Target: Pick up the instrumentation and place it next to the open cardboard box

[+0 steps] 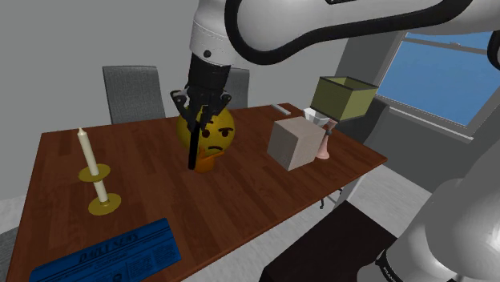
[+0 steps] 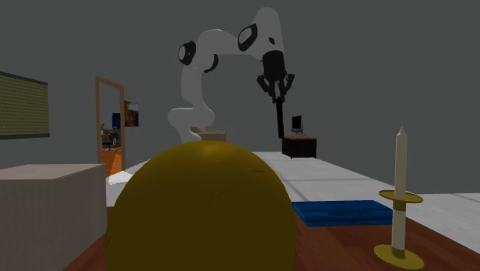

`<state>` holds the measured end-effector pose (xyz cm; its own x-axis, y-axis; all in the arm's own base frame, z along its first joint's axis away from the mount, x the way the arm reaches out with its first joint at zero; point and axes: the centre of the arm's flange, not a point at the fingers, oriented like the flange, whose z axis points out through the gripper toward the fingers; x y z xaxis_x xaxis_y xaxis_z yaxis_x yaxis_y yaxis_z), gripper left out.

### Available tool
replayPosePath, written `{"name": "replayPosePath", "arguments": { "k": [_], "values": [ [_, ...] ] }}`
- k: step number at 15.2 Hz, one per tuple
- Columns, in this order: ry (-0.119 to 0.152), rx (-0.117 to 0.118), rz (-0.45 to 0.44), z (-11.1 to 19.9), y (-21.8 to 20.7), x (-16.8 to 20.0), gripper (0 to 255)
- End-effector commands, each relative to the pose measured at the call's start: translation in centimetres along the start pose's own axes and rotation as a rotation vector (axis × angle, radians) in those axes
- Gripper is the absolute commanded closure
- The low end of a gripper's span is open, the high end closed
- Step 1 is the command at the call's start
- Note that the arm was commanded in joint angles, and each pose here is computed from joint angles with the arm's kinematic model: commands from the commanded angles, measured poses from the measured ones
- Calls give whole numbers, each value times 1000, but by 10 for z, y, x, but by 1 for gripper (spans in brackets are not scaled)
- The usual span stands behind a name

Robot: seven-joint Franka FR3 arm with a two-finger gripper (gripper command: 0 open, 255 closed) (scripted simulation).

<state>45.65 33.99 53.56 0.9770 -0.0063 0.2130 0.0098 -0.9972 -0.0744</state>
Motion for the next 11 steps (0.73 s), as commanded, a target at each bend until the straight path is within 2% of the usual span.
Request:
{"name": "replayPosePath", "arguments": {
  "k": [1, 11],
  "values": [
    [0, 1, -1, -2, 23, 6, 255],
    [0, 1, -1, -7, 154, 25, 255]
  ]
}}
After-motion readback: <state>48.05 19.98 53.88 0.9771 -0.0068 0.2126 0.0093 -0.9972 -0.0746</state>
